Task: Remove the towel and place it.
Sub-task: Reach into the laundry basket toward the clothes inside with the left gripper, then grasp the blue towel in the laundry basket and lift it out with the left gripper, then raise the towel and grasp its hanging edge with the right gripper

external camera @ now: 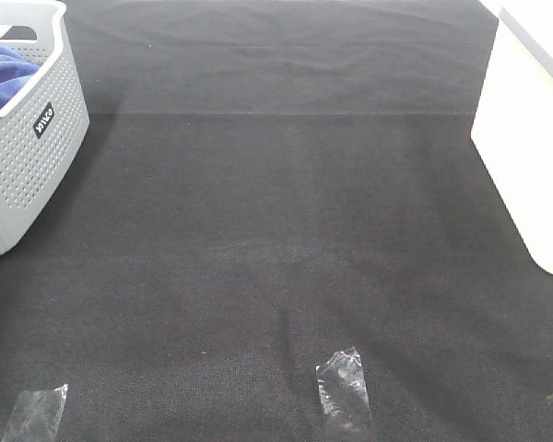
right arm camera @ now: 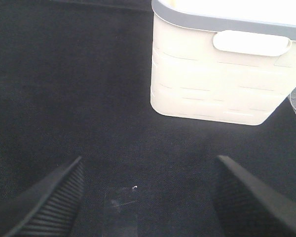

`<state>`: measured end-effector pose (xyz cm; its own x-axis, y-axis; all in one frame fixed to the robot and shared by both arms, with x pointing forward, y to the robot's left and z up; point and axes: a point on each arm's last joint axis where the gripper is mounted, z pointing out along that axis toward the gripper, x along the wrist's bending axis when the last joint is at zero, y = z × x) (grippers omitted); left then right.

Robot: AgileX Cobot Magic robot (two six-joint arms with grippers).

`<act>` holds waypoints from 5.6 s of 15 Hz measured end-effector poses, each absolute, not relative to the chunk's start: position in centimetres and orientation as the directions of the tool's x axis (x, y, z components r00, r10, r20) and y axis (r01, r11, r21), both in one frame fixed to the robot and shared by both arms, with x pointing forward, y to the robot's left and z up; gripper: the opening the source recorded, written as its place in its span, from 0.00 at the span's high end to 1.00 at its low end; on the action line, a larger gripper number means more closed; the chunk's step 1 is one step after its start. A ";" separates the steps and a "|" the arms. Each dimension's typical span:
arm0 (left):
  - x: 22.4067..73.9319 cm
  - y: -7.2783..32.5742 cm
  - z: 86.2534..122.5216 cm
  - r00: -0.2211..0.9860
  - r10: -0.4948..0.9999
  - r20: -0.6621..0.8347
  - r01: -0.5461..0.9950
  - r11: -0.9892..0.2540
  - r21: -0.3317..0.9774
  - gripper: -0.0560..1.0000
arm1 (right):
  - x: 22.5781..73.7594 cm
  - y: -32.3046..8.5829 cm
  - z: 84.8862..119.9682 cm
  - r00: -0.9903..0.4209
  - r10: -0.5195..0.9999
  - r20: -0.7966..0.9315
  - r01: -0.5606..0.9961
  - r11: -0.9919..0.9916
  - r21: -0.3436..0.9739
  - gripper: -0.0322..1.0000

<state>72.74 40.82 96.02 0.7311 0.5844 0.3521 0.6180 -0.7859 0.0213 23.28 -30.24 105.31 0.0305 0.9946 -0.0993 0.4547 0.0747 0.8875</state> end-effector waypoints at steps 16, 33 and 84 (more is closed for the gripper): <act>72.3 41.5 96.1 0.723 0.590 0.361 0.648 -0.759 -0.057 0.48 | 23.3 -30.2 105.3 0.030 0.995 -0.099 0.455 0.075 0.888 0.27; 69.3 38.1 110.5 0.483 0.641 0.597 0.690 -0.698 0.192 0.95 | 23.3 -30.2 105.3 0.030 0.995 -0.099 0.455 0.075 0.888 0.27; 48.4 8.9 130.3 0.387 0.116 0.915 -0.371 -0.889 0.270 0.95 | 53.9 -8.5 103.2 -0.979 0.201 0.023 0.092 0.343 0.935 0.30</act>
<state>48.38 8.93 130.30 0.3868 0.1161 0.9148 -0.3711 -0.8886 0.2696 53.89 -8.49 103.25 -0.9794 0.2006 0.0232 0.0923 0.3427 0.9349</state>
